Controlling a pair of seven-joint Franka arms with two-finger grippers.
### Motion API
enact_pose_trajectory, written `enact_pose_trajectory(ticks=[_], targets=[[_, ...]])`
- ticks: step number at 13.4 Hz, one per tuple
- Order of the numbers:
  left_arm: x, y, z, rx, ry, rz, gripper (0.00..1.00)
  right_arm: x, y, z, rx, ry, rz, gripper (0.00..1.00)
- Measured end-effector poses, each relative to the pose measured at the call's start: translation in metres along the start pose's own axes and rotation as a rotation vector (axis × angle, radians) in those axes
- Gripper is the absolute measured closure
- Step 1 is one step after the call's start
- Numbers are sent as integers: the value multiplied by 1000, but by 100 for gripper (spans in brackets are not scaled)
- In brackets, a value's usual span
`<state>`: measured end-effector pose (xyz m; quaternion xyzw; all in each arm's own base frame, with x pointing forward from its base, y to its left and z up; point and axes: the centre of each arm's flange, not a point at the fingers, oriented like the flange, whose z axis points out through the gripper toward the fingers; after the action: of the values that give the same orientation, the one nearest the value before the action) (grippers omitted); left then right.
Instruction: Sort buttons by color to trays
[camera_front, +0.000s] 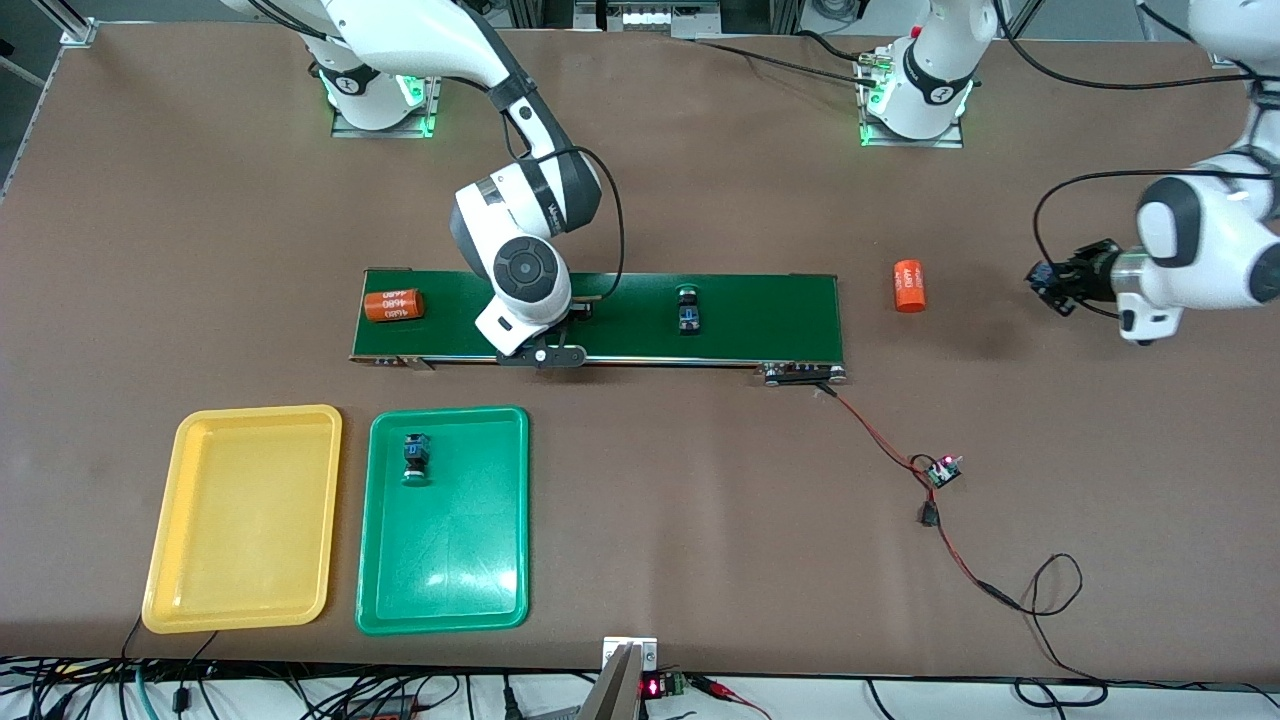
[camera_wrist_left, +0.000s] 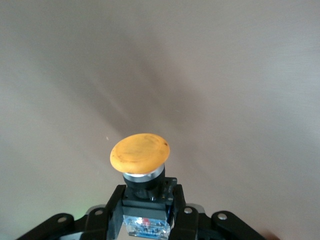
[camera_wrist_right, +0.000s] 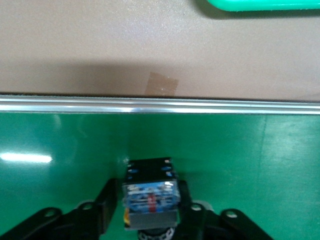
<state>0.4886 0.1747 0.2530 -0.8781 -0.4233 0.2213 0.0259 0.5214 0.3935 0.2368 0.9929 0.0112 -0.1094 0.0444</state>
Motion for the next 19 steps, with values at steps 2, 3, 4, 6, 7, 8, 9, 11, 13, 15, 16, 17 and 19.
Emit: enact_pose_trajectory(ticks=[2,3,4,6,7,8,9,11,13,15,16,17,19], targets=[[-21,35,-52,1,19,78,58,1,1,-6,14,3,9,59],[-35,55,-67,3,31,131,58,3,2,-11,21,12,12,59],[-49,74,-77,6,42,200,58,6,4,-19,29,26,17,59],[-79,110,-82,14,59,353,58,19,16,-45,54,71,40,59],[-97,130,-81,21,64,425,58,30,28,-59,64,95,63,59],[-119,153,-78,32,69,487,58,44,47,-72,71,119,96,59],[-142,177,-74,43,73,543,58,59,70,-83,76,143,133,59],[-190,223,-60,35,46,586,58,89,125,-100,81,183,218,59],[-234,260,-37,4,-24,588,58,119,185,-106,79,206,254,59],[-269,291,-14,-19,-38,637,58,144,239,-93,57,210,199,59],[-282,303,-2,-28,-36,666,58,156,262,-81,41,216,153,59],[-295,314,8,-41,-30,692,58,168,284,-69,26,228,100,59],[-318,331,29,-57,-28,738,58,184,326,-53,-1,247,7,59]])
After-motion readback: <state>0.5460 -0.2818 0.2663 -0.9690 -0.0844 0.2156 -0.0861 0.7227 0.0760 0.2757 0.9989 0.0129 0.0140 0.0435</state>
